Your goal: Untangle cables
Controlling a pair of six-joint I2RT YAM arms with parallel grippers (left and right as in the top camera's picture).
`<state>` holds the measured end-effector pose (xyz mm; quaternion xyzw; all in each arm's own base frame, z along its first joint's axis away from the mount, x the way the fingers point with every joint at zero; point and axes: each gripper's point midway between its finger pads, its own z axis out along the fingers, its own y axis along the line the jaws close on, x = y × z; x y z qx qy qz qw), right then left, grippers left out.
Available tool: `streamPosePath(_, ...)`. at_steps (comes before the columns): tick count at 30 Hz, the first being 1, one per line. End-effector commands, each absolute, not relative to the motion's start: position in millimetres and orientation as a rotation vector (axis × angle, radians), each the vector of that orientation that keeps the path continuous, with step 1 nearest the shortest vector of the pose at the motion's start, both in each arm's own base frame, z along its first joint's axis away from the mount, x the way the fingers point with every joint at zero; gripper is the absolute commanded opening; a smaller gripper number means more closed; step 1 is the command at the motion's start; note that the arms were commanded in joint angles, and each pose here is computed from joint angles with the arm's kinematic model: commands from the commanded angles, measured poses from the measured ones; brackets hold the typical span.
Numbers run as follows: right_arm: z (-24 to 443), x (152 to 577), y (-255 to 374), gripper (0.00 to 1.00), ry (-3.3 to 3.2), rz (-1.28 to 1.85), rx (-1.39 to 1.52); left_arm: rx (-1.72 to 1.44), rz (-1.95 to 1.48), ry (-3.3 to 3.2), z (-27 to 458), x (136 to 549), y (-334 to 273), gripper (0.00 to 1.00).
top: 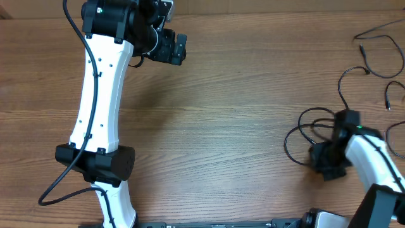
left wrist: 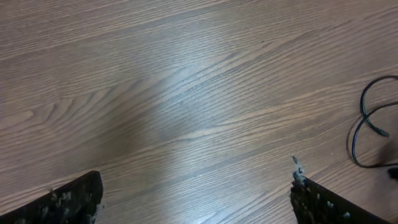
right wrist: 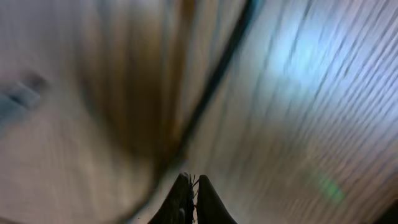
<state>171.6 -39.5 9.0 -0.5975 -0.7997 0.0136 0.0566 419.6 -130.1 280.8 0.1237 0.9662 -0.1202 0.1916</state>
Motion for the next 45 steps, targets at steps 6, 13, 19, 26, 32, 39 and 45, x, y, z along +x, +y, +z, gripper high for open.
streamPosePath(6,2.4,172.5,5.4,0.04,-2.586,-0.028,-1.526,0.412,-0.34,2.676,286.3,419.7,-137.1,0.96)
streamPosePath(13,-18.2,197.3,15.8,0.04,-2.851,-0.007,-1.419,0.425,-0.336,2.676,286.0,419.0,-136.9,0.96)
streamPosePath(19,-21.9,198.9,5.6,0.04,-2.866,0.061,-1.486,0.468,-0.323,2.672,285.4,418.1,-136.3,0.95)
streamPosePath(26,-12.4,228.0,-33.6,0.04,-3.01,0.283,-1.638,0.473,-0.324,2.683,284.2,415.4,-135.8,0.95)
streamPosePath(32,-1.7,257.9,-58.2,0.04,-3.145,0.31,-1.661,0.504,-0.313,2.691,282.6,412.1,-134.4,0.95)
streamPosePath(39,12.7,281.7,-99.1,0.04,-3.237,0.342,-1.738,0.516,-0.311,2.683,283.0,413.2,-134.7,0.95)
streamPosePath(45,28.0,302.3,-127.1,0.04,-3.349,0.309,-1.762,0.515,-0.311,2.676,283.8,414.8,-135.1,0.95)
